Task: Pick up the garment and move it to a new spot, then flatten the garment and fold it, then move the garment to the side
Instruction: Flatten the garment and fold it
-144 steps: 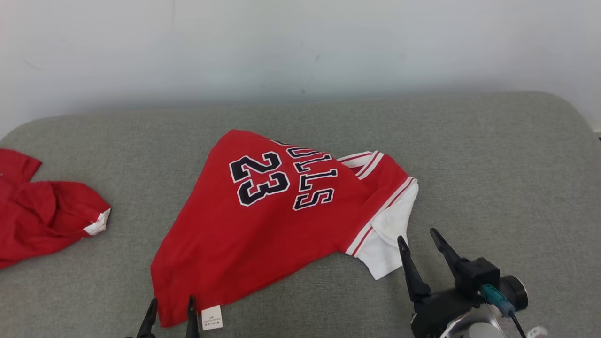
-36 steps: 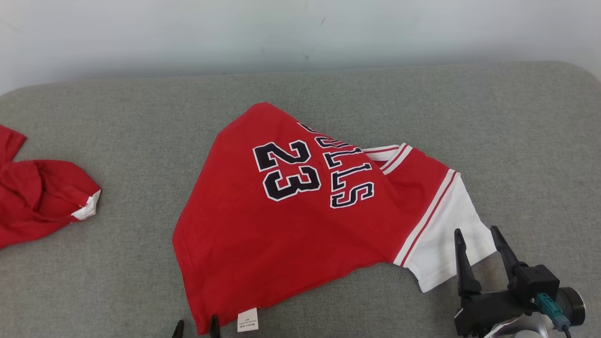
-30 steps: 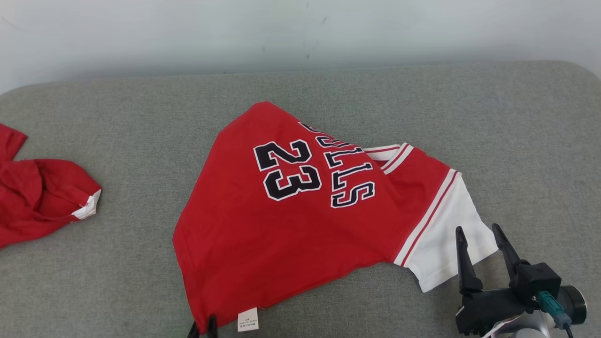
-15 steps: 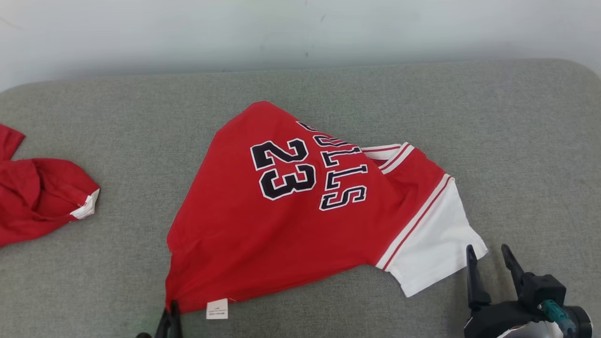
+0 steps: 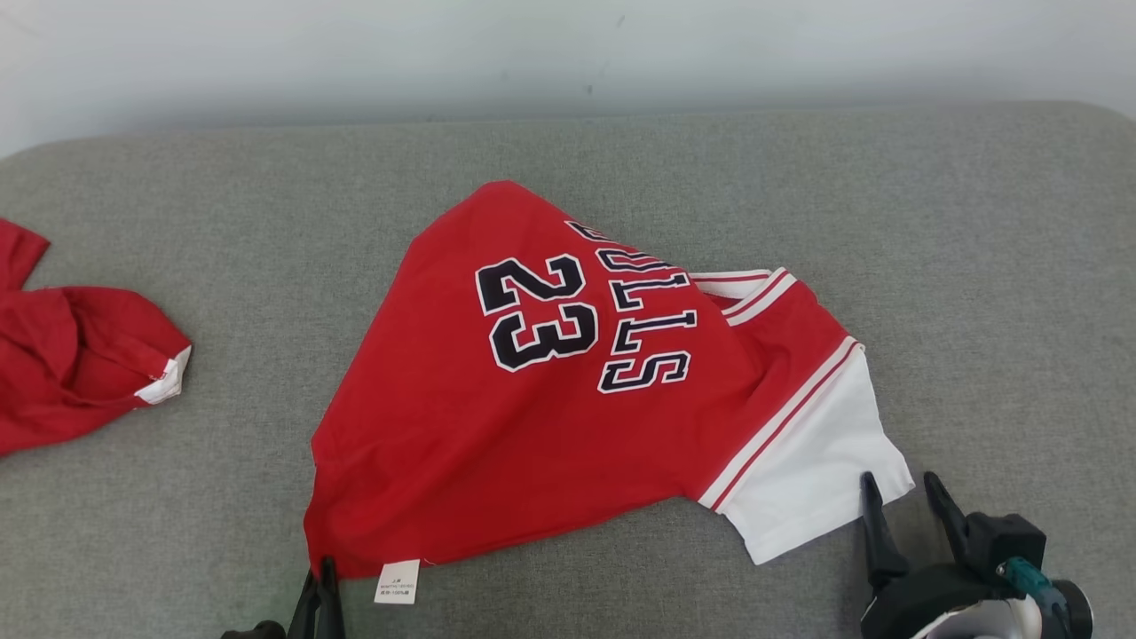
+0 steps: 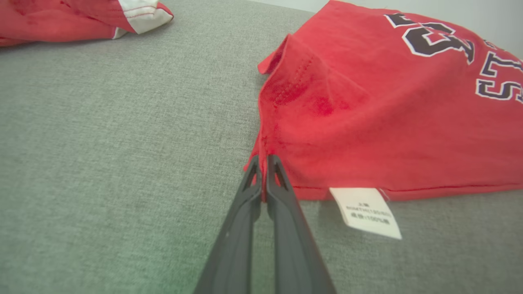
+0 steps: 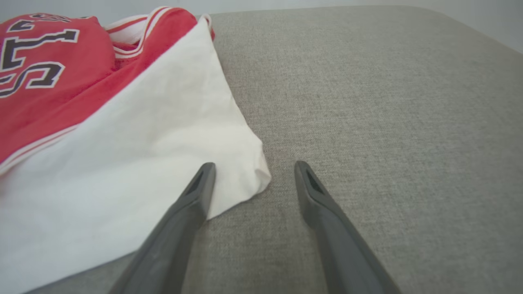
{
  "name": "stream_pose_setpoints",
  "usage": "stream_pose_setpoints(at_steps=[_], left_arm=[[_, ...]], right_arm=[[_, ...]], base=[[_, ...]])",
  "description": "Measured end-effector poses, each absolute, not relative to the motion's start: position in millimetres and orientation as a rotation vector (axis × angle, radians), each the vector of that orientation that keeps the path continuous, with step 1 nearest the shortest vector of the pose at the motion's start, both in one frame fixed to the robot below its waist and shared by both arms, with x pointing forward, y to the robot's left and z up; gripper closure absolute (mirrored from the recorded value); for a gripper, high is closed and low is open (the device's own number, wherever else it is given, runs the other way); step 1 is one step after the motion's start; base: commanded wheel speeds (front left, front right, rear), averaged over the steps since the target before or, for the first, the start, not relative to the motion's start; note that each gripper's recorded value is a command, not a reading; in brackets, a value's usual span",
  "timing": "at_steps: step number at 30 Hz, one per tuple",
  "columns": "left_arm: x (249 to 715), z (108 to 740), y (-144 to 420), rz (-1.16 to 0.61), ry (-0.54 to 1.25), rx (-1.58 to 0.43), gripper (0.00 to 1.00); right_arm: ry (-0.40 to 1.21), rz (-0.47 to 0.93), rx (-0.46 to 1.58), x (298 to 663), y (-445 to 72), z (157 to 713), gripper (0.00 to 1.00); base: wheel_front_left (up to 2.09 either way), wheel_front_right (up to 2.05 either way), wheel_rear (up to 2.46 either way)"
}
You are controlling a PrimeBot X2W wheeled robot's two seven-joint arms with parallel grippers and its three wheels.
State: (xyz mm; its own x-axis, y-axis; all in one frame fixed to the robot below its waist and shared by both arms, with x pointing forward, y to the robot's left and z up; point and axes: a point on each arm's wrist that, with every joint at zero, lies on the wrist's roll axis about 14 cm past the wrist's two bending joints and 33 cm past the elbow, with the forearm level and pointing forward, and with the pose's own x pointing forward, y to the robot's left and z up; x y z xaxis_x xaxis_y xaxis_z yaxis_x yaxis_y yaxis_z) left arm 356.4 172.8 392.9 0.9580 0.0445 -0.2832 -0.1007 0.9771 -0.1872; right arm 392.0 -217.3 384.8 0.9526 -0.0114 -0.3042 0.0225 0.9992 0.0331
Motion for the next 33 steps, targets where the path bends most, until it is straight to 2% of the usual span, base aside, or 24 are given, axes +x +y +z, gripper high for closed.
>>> stream_pose_setpoints(at_steps=[2, 4, 6, 12, 18, 26, 27, 29, 30, 31, 33], left_arm=[[358.6, 393.0, 171.8, 0.07, 0.28, -0.199, 1.0], [362.1, 393.7, 170.7, 0.065, 0.276, -0.197, 1.0], [363.5, 393.7, 170.6, 0.064, 0.276, -0.196, 1.0], [368.9, 408.3, 167.7, 0.035, 0.226, -0.178, 1.0], [390.7, 464.9, 165.2, -0.017, 0.042, -0.163, 1.0], [421.2, 601.2, 184.3, -0.082, -0.353, -0.03, 1.0], [421.2, 601.2, 184.3, -0.082, -0.353, -0.03, 1.0], [425.8, 645.8, 191.4, -0.095, -0.47, 0.02, 1.0], [427.7, 695.1, 199.4, -0.099, -0.583, 0.08, 1.0], [427.7, 695.1, 199.4, -0.099, -0.583, 0.08, 1.0], [427.9, 742.9, 204.2, -0.103, -0.669, 0.153, 1.0]], right_arm=[[0.308, -0.017, 0.039, 397.1, -217.8, 384.8, 0.05], [0.311, -0.018, 0.045, 400.6, -217.4, 383.4, 0.31], [0.315, -0.015, 0.05, 402.7, -216.2, 381.7, 1.0], [0.265, -0.01, 0.081, 407.6, -212.3, 396.0, 1.0], [0.058, 0.019, 0.157, 425.1, -200.0, 459.8, 1.0], [-0.367, 0.117, 0.199, 450.3, -188.1, 614.8, 1.0], [-0.367, 0.117, 0.199, 450.3, -188.1, 614.8, 1.0], [-0.497, 0.147, 0.185, 450.9, -188.6, 666.2, 1.0], [-0.615, 0.178, 0.151, 447.0, -188.0, 714.5, 1.0], [-0.615, 0.178, 0.151, 447.0, -188.0, 714.5, 1.0], [-0.712, 0.203, 0.124, 441.5, -186.7, 755.7, 1.0]], base=[[0.0, 0.0, 0.0], [0.0, 0.0, 0.0], [0.0, 0.0, 0.0], [0.0, 0.0, 0.0], [0.0, 0.0, 0.0], [0.0, 0.0, 0.0], [0.0, 0.0, 0.0], [0.0, 0.0, 0.0], [0.0, 0.0, 0.0], [0.0, 0.0, 0.0], [0.0, 0.0, 0.0]])
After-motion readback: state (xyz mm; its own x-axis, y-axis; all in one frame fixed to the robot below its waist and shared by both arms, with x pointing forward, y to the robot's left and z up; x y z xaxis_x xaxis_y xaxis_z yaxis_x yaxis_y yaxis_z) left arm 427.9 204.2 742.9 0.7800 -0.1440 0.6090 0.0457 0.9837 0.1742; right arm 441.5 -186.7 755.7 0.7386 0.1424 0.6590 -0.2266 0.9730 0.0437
